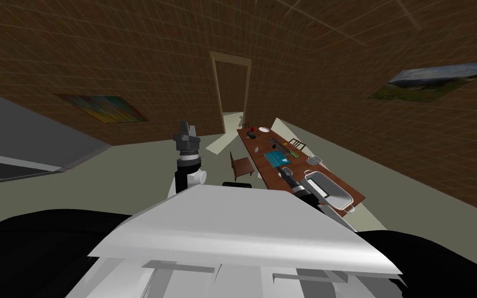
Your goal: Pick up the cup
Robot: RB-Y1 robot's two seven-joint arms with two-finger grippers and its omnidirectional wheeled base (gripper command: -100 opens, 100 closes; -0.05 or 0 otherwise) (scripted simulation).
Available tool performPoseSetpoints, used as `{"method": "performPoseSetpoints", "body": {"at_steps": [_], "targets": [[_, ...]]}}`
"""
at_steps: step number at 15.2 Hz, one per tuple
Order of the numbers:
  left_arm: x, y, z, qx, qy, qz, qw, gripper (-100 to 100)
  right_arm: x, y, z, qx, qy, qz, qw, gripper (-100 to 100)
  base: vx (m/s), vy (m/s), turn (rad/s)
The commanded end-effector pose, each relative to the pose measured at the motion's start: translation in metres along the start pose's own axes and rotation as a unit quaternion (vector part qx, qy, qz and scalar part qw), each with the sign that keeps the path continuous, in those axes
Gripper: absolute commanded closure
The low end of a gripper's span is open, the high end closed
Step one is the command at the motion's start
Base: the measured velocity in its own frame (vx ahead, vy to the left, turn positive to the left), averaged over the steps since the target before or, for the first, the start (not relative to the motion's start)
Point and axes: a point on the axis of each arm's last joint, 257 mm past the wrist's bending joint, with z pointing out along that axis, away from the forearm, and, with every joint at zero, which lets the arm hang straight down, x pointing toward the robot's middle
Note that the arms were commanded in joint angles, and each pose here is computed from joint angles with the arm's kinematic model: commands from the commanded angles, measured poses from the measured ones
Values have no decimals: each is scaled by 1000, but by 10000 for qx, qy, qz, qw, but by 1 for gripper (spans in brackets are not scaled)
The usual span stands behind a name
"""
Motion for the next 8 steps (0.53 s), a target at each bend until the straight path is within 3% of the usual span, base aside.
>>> {"method": "performPoseSetpoints", "body": {"at_steps": [1, 4, 5, 8], "targets": [[0, 0, 0, 0, 0, 0, 10000, 0, 4, -17, -6, 165, 246, -304, 9991, -100, 86, 0, 97], [0, 0, 0, 0, 0, 0, 10000, 0, 12, -38, -17, 359, 515, -607, 9962, -100, 62, -8, 69], [0, 0, 0, 0, 0, 0, 10000, 0, 20, -58, -30, 550, 768, -879, 9916, -100, 78, 3, 101], [0, 0, 0, 0, 0, 0, 10000, 0, 26, -78, -44, 713, 1063, -1194, 9846, -100, 89, -1, 104]]}}
